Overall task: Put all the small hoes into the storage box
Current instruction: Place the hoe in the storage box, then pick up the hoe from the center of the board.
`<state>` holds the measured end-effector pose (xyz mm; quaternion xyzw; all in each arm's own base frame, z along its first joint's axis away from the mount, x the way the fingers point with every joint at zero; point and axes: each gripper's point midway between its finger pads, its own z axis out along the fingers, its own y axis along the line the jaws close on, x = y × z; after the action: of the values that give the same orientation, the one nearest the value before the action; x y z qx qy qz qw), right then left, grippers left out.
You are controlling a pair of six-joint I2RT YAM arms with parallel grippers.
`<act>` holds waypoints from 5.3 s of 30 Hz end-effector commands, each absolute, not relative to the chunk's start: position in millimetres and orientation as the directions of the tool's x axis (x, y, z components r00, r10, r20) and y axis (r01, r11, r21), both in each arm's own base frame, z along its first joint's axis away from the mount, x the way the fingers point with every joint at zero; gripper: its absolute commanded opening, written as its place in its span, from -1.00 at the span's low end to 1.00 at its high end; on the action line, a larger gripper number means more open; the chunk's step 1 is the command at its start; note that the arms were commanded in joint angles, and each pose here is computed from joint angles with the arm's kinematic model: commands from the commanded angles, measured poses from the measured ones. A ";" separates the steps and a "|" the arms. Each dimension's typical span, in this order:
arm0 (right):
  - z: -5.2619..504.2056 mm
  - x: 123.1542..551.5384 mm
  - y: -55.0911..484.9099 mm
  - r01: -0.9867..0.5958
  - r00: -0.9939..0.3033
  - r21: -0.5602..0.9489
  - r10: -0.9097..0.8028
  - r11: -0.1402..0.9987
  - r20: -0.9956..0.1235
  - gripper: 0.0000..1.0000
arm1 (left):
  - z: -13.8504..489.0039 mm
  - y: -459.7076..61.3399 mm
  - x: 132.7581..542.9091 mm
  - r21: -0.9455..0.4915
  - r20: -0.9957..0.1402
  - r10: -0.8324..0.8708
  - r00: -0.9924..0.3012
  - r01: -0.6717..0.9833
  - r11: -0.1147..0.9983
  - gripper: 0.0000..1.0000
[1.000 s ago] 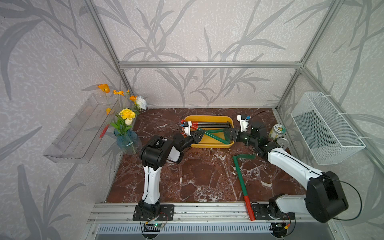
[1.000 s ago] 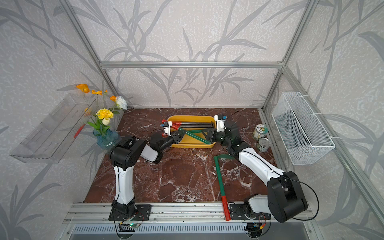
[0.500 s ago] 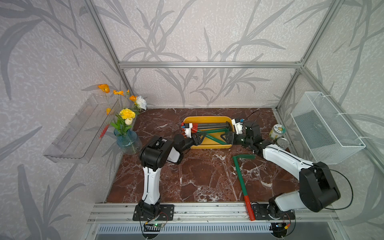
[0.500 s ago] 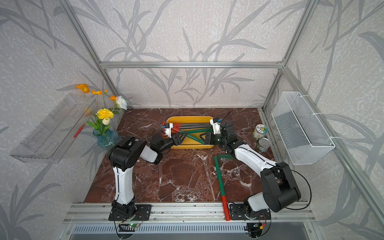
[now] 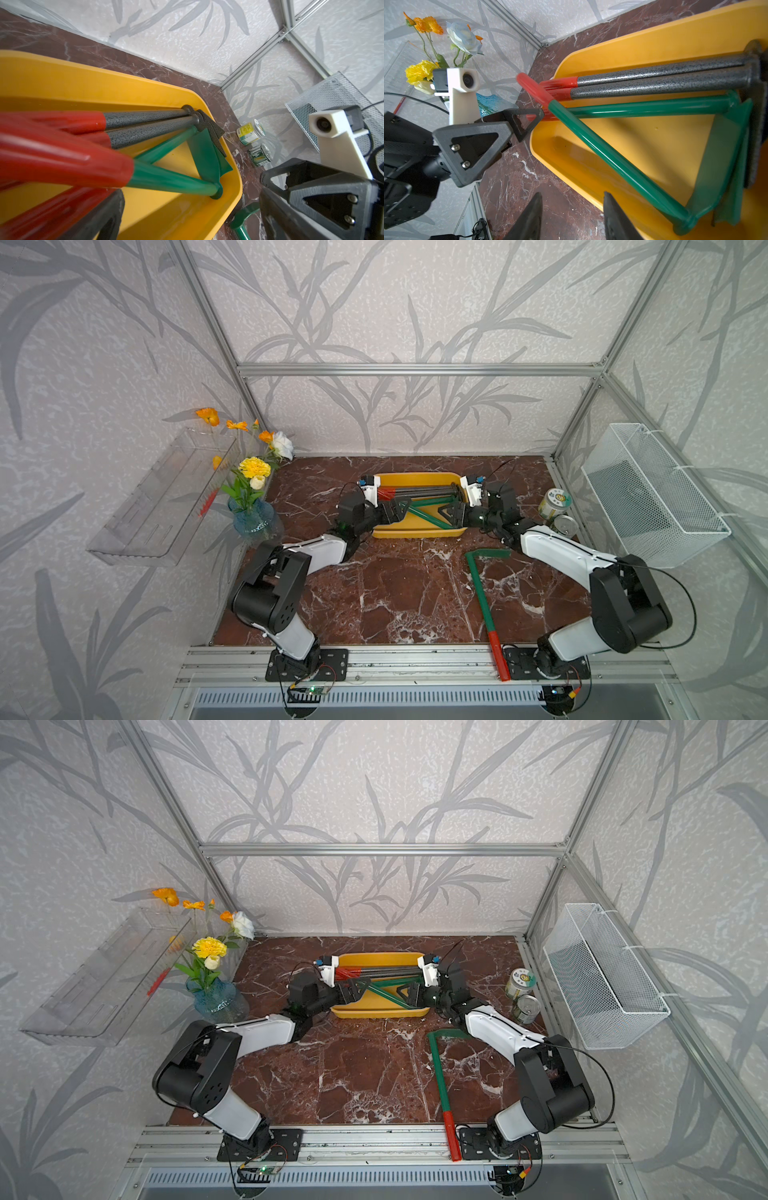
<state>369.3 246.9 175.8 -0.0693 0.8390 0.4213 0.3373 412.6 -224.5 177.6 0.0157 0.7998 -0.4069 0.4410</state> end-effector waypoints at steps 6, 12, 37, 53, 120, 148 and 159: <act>176.3 377.6 277.2 -0.448 -0.762 0.692 0.163 0.566 -0.627 -0.07 | 140.8 -205.5 383.8 -0.654 -0.534 -0.330 -0.778 0.133 0.745 0.99; 175.7 382.7 281.7 -0.475 -0.758 0.668 0.119 0.573 -0.641 -0.06 | 171.8 -177.5 374.0 -0.560 -0.623 -0.320 -0.714 0.120 0.820 0.99; 129.7 470.9 416.7 -0.680 -0.691 0.494 -0.248 0.541 -0.679 -0.08 | 207.2 -69.4 333.3 -0.546 -0.665 -0.499 -0.556 -0.094 0.832 0.98; 125.2 433.3 442.9 -0.720 -0.686 0.550 -0.318 0.422 -0.654 -0.09 | 190.9 -66.6 337.2 -0.564 -0.644 -0.512 -0.568 -0.099 0.820 0.98; 169.4 296.6 154.4 -0.171 -0.745 0.244 0.036 0.955 -0.666 -0.18 | 213.1 -156.1 370.4 -0.456 -0.755 -0.316 -0.574 0.113 0.883 0.99; 52.9 221.4 141.6 -0.048 -0.936 0.142 0.005 0.989 -0.351 0.09 | 201.7 -152.5 353.9 -0.531 -0.717 -0.389 -0.579 0.091 0.843 0.98; 14.0 221.5 153.6 -0.069 -0.961 0.110 -0.037 0.992 -0.276 0.04 | 192.6 -147.4 349.3 -0.553 -0.674 -0.418 -0.609 0.040 0.832 0.94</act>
<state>220.0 150.0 20.6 -0.0281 0.9885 0.0550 0.1380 354.6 -153.8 195.5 -0.0955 0.8535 -0.2713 0.4344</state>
